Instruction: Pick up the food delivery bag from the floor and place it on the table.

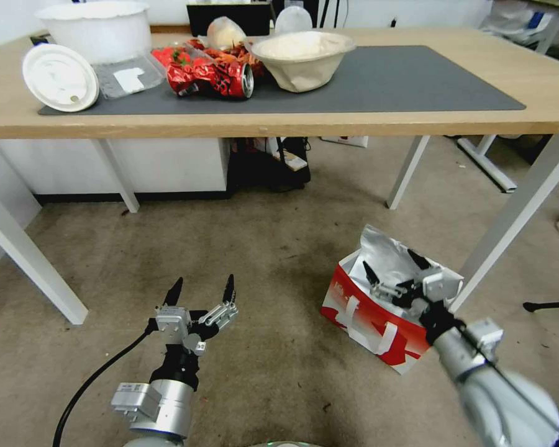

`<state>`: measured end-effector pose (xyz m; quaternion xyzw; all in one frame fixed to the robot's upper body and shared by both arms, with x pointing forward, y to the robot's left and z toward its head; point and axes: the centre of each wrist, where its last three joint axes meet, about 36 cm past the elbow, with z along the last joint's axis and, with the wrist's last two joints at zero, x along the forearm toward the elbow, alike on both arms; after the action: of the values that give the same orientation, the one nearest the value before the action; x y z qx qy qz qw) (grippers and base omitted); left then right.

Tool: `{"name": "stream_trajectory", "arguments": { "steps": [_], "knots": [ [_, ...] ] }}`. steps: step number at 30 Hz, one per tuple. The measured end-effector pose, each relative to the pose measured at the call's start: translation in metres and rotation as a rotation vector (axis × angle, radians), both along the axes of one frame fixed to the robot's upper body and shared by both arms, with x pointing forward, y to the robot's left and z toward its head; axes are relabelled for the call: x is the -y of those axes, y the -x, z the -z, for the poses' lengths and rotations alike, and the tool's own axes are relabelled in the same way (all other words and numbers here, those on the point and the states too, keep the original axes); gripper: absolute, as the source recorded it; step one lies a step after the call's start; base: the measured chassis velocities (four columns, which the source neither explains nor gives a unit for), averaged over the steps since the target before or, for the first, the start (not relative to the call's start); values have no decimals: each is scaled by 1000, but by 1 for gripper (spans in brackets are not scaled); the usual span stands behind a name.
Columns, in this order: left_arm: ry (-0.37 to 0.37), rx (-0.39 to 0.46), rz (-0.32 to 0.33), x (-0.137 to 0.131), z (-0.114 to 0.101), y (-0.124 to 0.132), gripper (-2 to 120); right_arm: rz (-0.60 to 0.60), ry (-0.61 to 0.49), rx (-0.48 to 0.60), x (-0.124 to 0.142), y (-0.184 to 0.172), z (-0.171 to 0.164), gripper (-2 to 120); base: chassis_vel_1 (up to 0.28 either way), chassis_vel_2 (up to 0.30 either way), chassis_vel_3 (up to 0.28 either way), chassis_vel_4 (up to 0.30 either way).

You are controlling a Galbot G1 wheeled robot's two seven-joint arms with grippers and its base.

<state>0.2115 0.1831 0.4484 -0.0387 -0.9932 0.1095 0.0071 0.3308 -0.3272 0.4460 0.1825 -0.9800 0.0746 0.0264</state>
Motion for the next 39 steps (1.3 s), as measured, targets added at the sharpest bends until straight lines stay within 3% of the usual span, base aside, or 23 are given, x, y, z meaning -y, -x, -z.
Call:
{"name": "stream_trajectory", "arguments": {
  "steps": [1, 8, 15, 24, 27, 39],
  "knots": [
    [2, 0, -7, 0, -1, 0, 100, -77, -1, 7, 27, -29, -2, 100, 0, 0, 0, 0],
    [1, -6, -19, -1, 0, 1, 100, -160, 14, -7, 65, -76, -8, 100, 0, 0, 0, 0],
    [17, -18, -32, 2, 5, 1, 100, -195, 113, -30, 113, -125, -2, 100, 0, 0, 0, 0],
    [10, -16, -42, 0, 8, 0, 100, -273, 208, -97, 131, -164, 23, 100, 0, 0, 0, 0],
    [10, -13, -50, 0, 9, 1, 100, -315, 279, -114, 135, -196, 30, 100, 0, 0, 0, 0],
    [-2, -12, -80, -1, 11, 5, 100, -413, 393, -232, 133, -255, 50, 100, 0, 0, 0, 0]
  ]
}}
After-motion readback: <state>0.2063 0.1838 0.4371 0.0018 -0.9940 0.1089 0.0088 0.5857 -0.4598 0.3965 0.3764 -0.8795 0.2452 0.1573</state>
